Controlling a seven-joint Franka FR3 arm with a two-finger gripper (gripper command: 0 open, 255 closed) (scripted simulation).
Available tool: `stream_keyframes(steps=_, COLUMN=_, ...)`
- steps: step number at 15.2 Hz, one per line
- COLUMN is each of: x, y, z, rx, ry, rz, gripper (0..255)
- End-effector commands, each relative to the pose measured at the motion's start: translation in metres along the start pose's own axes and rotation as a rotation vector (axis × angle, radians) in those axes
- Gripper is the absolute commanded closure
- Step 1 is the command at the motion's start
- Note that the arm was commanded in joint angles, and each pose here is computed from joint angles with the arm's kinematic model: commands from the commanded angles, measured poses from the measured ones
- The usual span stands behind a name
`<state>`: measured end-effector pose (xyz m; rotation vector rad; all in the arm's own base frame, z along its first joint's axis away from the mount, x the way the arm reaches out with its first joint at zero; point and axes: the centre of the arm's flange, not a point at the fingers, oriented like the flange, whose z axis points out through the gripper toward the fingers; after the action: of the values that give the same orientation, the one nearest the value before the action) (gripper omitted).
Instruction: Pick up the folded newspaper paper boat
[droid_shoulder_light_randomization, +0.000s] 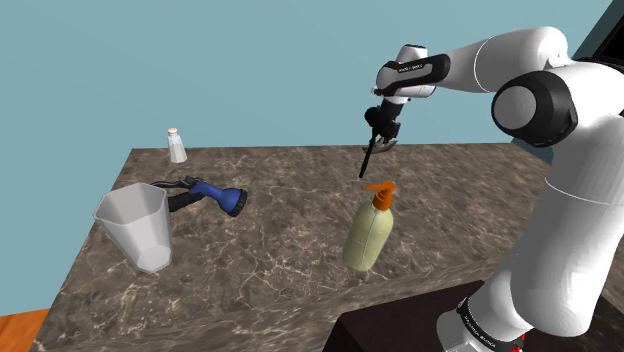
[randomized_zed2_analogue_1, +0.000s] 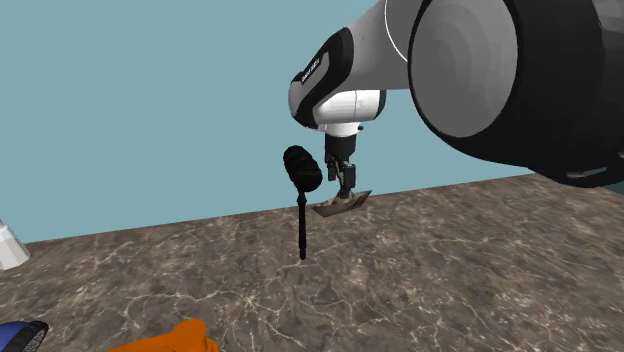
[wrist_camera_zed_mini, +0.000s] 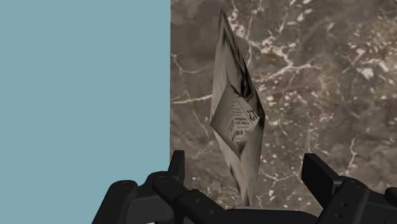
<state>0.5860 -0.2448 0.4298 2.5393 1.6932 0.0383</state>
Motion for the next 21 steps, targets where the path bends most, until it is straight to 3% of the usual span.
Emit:
stream_keyframes(steps=1, x=0.001, y=0.001, z=0.011, rx=0.0, ry=0.001, rz=-0.006, gripper=0)
stream_keyframes(steps=7, x=0.001, y=-0.001, z=0.035, rx=0.0, ry=0.001, rz=-0.006, gripper=0)
stream_keyframes(steps=8, x=0.002, y=-0.002, z=0.035, rx=0.0, ry=0.001, rz=-0.006, gripper=255)
stream_keyframes(steps=17, x=0.001, y=-0.001, z=0.035, rx=0.0, ry=0.001, rz=-0.006, gripper=255)
stream_keyframes(steps=21, x=0.001, y=0.0, z=0.014, rx=0.0, ry=0.001, rz=-0.006, gripper=255)
